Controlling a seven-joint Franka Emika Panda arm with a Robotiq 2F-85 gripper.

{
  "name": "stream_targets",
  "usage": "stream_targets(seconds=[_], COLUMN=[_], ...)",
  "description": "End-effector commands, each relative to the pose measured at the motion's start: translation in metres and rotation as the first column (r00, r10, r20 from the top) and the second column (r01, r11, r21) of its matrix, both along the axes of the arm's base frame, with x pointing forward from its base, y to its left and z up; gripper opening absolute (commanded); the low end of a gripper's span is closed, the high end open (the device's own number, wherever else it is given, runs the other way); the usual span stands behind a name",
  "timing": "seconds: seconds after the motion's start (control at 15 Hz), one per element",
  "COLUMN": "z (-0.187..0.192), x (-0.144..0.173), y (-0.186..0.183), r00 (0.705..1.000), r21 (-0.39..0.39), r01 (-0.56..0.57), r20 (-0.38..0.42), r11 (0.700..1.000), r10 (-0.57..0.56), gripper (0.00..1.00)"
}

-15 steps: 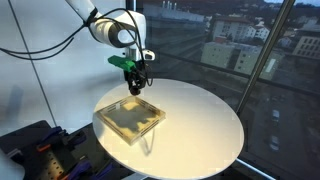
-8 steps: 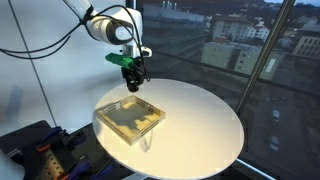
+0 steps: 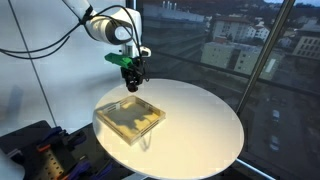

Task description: Put the plum plush toy on the tray

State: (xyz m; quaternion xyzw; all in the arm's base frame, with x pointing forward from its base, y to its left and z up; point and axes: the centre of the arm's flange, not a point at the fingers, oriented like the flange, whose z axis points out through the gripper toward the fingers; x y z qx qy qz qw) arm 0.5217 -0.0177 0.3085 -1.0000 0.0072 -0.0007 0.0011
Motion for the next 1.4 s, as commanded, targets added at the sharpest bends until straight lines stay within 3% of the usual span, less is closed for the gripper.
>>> stream_targets(seconds=[0.0, 1.33], z=[-0.004, -0.082], x=[-0.003, 0.002], y=[0.001, 0.003], r00=[1.0, 0.999], r21=[-0.011, 0.003], r01=[0.014, 0.02], r20=[-0.005, -0.047], r11=[1.0, 1.0], r10=[-0.014, -0.02], gripper=[0.34, 0.34])
